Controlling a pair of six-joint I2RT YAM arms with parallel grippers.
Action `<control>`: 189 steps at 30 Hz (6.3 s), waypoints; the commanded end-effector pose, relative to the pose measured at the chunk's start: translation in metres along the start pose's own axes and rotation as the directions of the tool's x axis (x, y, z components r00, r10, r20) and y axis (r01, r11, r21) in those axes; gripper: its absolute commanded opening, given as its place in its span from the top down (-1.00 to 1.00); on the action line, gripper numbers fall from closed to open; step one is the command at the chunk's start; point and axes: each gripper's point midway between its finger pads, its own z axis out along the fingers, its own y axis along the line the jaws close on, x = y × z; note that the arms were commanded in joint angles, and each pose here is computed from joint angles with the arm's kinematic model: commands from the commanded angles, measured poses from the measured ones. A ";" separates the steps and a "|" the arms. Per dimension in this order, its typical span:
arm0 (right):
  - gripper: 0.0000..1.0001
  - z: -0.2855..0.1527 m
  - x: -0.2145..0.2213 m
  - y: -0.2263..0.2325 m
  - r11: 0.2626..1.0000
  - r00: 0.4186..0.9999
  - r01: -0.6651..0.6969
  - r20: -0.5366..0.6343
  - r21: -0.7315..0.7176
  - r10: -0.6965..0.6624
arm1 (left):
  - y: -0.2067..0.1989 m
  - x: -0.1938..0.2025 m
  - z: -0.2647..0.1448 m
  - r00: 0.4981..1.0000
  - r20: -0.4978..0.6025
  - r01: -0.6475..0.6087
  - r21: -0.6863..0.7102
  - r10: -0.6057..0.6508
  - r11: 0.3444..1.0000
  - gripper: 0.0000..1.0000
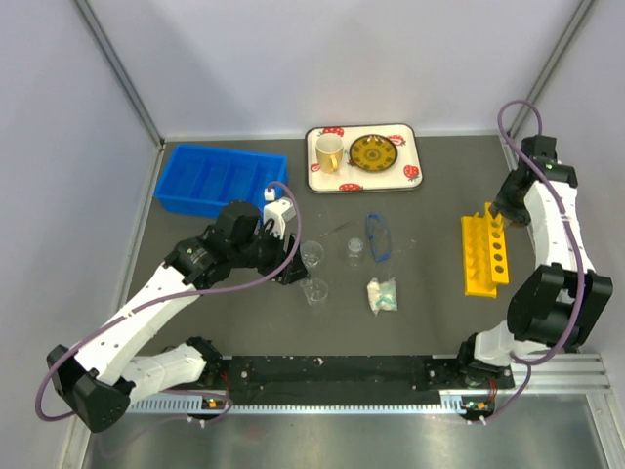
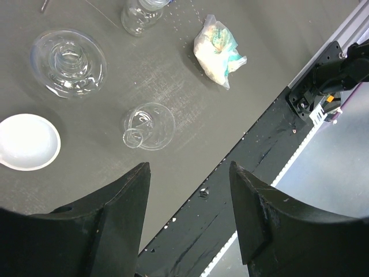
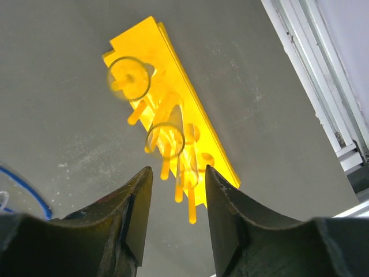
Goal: Organize the chemistry lab equipment
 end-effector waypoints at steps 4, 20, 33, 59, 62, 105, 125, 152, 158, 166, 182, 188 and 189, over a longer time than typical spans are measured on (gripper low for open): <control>0.06 -0.095 -0.028 0.013 0.996 0.970 0.057 0.241 -0.064 -0.040 | 0.005 -0.010 -0.001 0.998 0.034 -0.046 -0.040 0.048 0.998 -0.23; 0.00 -0.222 0.013 0.082 0.840 0.895 0.324 0.429 -0.435 -0.124 | 0.039 -0.033 0.031 1.000 0.026 0.007 -0.212 -0.002 0.977 -0.21; 0.00 -0.213 0.065 0.107 0.722 0.885 0.435 0.402 -0.538 -0.234 | 0.011 0.006 0.043 0.978 -0.163 0.126 -0.057 -0.133 0.990 -0.03; -0.01 -0.208 0.090 0.106 0.681 0.888 0.441 0.395 -0.584 -0.236 | 0.049 0.060 0.071 0.942 -0.269 0.161 -0.170 -0.203 0.972 -0.08; -0.01 -0.207 0.091 0.104 0.685 0.889 0.439 0.392 -0.582 -0.237 | 0.053 0.061 0.075 0.939 -0.278 0.155 -0.184 -0.202 0.971 -0.07; 0.15 -0.197 0.094 0.103 0.697 0.892 0.435 0.379 -0.570 -0.247 | 0.059 0.043 0.093 0.948 -0.283 0.111 -0.127 -0.144 0.986 0.24; 0.20 -0.193 0.096 0.104 0.701 0.895 0.431 0.367 -0.568 -0.253 | 0.039 0.006 0.060 0.973 -0.213 0.069 -0.115 -0.092 0.991 0.66; -0.05 -0.288 0.153 0.156 0.065 0.899 0.409 0.389 -0.910 -0.201 | -0.075 -0.112 -0.043 0.988 0.152 -0.041 0.243 0.004 0.969 0.81; -0.06 -0.319 0.160 0.170 -0.213 0.891 0.385 0.422 -0.898 -0.170 | -0.093 -0.139 -0.056 0.971 0.236 -0.067 0.369 -0.024 0.927 0.81; -0.08 -0.350 0.170 0.163 -0.435 0.877 0.377 0.466 -0.818 -0.117 | -0.100 -0.164 -0.085 0.943 0.313 -0.064 0.515 -0.117 0.855 0.81; -0.14 -0.382 0.149 0.171 -0.600 0.881 0.386 0.473 -0.700 0.014 | -0.112 -0.171 -0.114 0.922 0.343 -0.097 0.654 -0.179 0.751 0.84; -0.15 -0.397 0.128 0.177 -0.567 0.873 0.451 0.474 -0.690 0.117 | -0.117 -0.170 -0.125 0.891 0.410 -0.143 0.661 -0.195 0.737 0.85; -0.14 -0.399 0.123 0.178 -0.559 0.878 0.451 0.459 -0.696 0.137 | -0.116 -0.170 -0.126 0.886 0.421 -0.150 0.659 -0.196 0.737 0.85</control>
